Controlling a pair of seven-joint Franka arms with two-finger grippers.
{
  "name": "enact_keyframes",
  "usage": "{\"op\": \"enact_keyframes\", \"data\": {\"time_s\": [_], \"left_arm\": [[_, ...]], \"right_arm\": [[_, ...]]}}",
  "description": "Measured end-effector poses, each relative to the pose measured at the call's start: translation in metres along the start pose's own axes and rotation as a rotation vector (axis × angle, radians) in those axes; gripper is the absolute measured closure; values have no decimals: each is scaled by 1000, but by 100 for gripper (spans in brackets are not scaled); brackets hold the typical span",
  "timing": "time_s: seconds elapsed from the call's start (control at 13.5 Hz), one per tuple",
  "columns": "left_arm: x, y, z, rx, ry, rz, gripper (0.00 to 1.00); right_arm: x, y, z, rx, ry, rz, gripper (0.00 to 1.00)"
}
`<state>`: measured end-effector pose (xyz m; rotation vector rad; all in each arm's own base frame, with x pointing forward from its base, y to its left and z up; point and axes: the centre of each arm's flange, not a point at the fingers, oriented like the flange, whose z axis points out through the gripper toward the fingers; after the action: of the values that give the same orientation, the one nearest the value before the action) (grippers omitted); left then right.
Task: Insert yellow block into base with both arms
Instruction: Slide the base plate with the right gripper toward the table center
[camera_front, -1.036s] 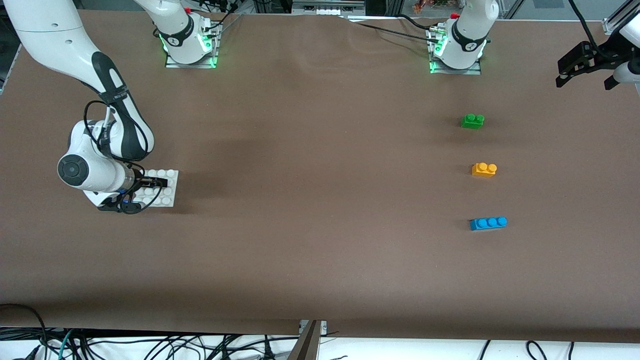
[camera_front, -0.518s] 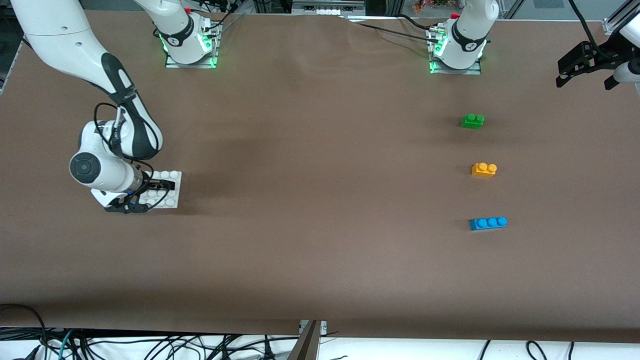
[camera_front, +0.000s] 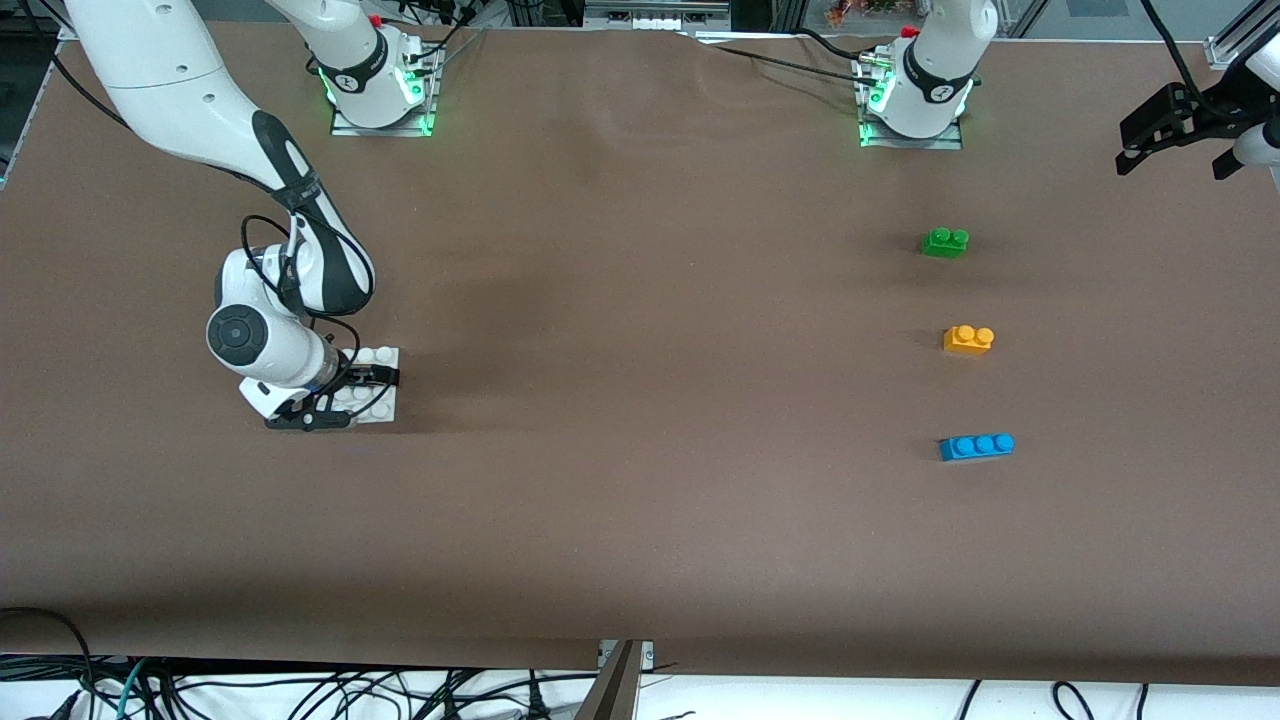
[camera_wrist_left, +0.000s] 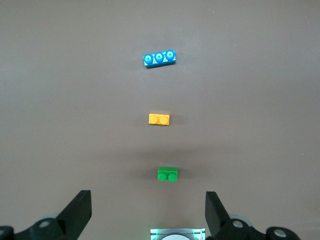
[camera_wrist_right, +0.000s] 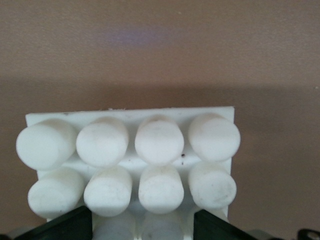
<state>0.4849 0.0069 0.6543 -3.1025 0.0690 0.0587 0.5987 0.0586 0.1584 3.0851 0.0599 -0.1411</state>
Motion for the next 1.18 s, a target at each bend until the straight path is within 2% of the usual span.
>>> {"op": "enact_keyframes", "data": {"time_s": [1.18], "left_arm": [[0,-1,0,0,0,-2,0]], "right_arm": [[-2,-128,-8,33,40,50,0]]}}
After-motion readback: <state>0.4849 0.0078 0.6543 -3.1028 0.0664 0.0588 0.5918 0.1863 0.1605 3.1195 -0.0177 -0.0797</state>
